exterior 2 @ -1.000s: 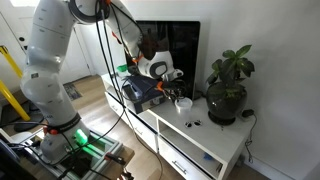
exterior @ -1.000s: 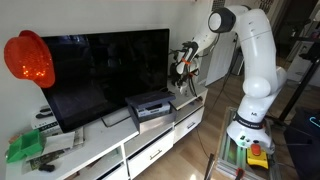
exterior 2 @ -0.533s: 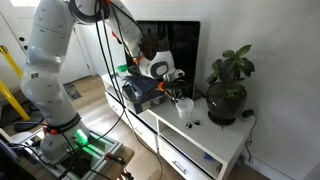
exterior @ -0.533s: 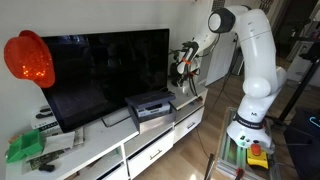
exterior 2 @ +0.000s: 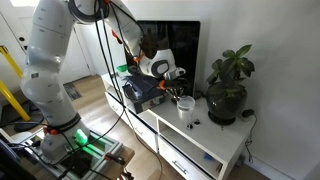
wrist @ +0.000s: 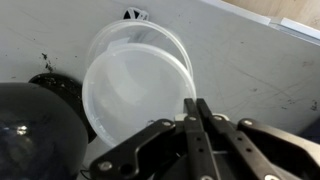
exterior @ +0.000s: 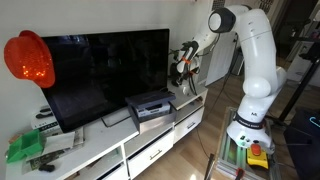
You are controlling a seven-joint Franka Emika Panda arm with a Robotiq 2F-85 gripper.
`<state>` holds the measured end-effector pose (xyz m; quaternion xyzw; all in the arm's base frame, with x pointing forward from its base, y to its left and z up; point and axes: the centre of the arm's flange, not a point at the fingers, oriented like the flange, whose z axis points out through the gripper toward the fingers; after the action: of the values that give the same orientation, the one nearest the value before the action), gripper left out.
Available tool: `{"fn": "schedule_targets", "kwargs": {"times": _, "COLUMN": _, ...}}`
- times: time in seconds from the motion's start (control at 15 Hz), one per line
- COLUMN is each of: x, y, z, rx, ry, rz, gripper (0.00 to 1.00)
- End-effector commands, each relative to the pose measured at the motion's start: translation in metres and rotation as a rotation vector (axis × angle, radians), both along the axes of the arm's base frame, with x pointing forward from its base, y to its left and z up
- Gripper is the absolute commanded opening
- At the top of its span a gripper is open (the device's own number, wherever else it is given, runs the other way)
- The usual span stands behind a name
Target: Remove the lid from the jar
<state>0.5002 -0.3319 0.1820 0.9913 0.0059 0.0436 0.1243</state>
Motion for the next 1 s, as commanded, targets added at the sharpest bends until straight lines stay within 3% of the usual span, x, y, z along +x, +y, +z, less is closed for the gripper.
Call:
{"fn": "schedule_targets", "kwargs": {"times": 0.0, "x": -0.013, "y": 0.028, "z": 0.042, "rx": 0.0, "ry": -0.001, "rz": 0.054, "gripper": 0.02}}
{"fn": "schedule_targets", "kwargs": {"times": 0.2, "x": -0.026, "y": 0.058, "z": 0.063, "rx": 0.061, "ry": 0.042, "rz": 0.122, "gripper": 0.02}}
{"fn": "schedule_targets", "kwargs": {"times": 0.33, "x": -0.032, "y": 0.076, "z": 0.055, "rx": 0.12, "ry": 0.128, "rz": 0.15, "gripper": 0.02}}
{"fn": "schedule_targets", "kwargs": {"times": 0.53, "x": -0.04, "y": 0.093, "z": 0.029, "rx": 0.186, "ry": 0.207, "rz": 0.2, "gripper": 0.02}}
{"fn": "schedule_targets", "kwargs": {"times": 0.93, "x": -0.036, "y": 0.086, "z": -0.045, "rx": 0.24, "ry": 0.196, "rz": 0.257, "gripper": 0.02}}
